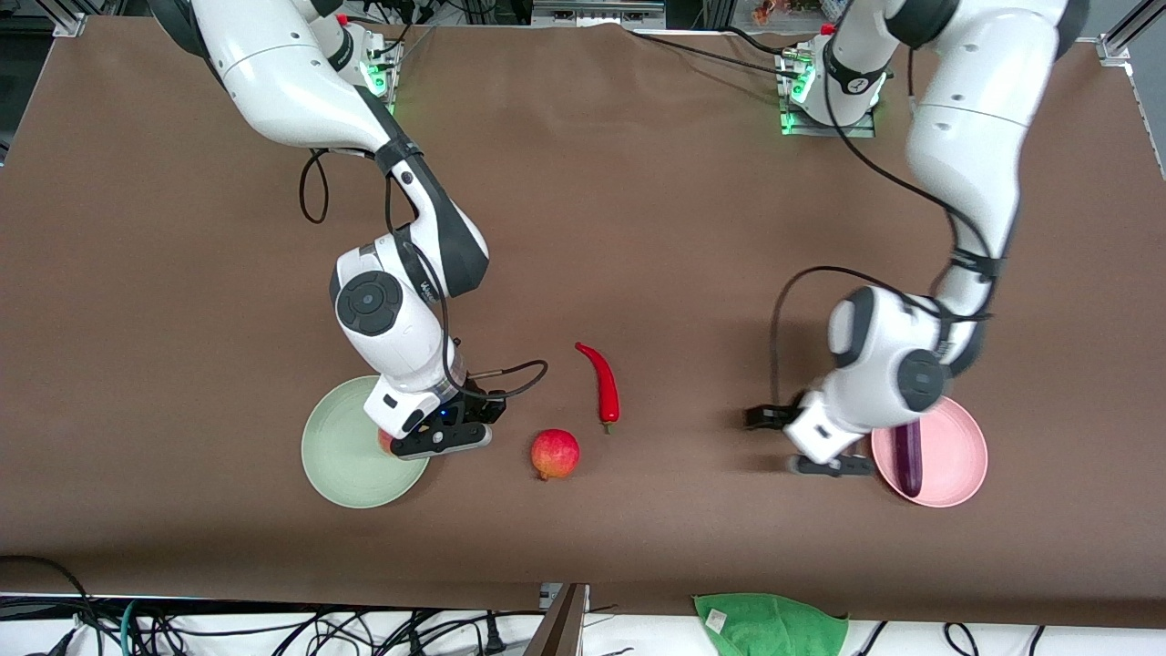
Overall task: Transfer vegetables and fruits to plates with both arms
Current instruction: 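Grasp the apple with the right gripper while the left gripper grasps chili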
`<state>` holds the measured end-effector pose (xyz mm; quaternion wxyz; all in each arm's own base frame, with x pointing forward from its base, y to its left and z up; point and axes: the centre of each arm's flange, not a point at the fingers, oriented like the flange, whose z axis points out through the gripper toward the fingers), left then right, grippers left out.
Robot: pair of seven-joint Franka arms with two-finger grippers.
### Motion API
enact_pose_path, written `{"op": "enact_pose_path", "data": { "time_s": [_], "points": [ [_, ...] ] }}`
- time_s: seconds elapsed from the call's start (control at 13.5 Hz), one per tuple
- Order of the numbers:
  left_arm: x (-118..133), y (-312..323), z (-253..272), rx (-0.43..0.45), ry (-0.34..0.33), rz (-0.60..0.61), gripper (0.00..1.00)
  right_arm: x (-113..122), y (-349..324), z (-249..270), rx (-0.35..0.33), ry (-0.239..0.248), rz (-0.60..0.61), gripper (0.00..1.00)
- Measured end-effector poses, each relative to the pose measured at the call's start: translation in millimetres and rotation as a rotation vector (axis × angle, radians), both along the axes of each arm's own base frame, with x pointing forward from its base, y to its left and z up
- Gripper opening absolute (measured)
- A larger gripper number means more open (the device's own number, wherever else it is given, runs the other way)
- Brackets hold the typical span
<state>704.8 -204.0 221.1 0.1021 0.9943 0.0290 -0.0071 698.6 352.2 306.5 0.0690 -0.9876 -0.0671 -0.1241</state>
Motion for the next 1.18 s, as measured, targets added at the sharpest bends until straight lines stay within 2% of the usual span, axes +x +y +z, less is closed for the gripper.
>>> {"op": "enact_pose_path", "data": {
  "time_s": [0.07,0.22,0.44,0.59,0.74,1.11,1.18],
  "points": [
    [-8,-31,3,-0.002,0.005,0.029,1.00,-3,10,-6,0.026,-0.023,-0.018,0.32],
    [-24,-83,7,-0.003,0.009,0.066,1.00,-9,35,-26,0.099,-0.100,-0.048,0.52],
    [-50,-148,-2,0.020,-0.019,0.094,1.00,-14,66,-64,0.195,-0.192,-0.076,0.85],
    [-67,-183,-14,0.035,-0.024,0.106,1.00,-8,76,-72,0.236,-0.242,-0.080,1.00],
    [-79,-210,-25,0.044,-0.025,0.108,1.00,1,72,-73,0.243,-0.275,-0.076,1.00],
    [-91,-235,-40,0.034,-0.040,0.125,1.00,1,70,-92,0.249,-0.305,-0.063,1.00],
    [-92,-236,-45,0.035,-0.050,0.119,0.93,-1,70,-103,0.253,-0.310,-0.062,1.00]
  ]
}}
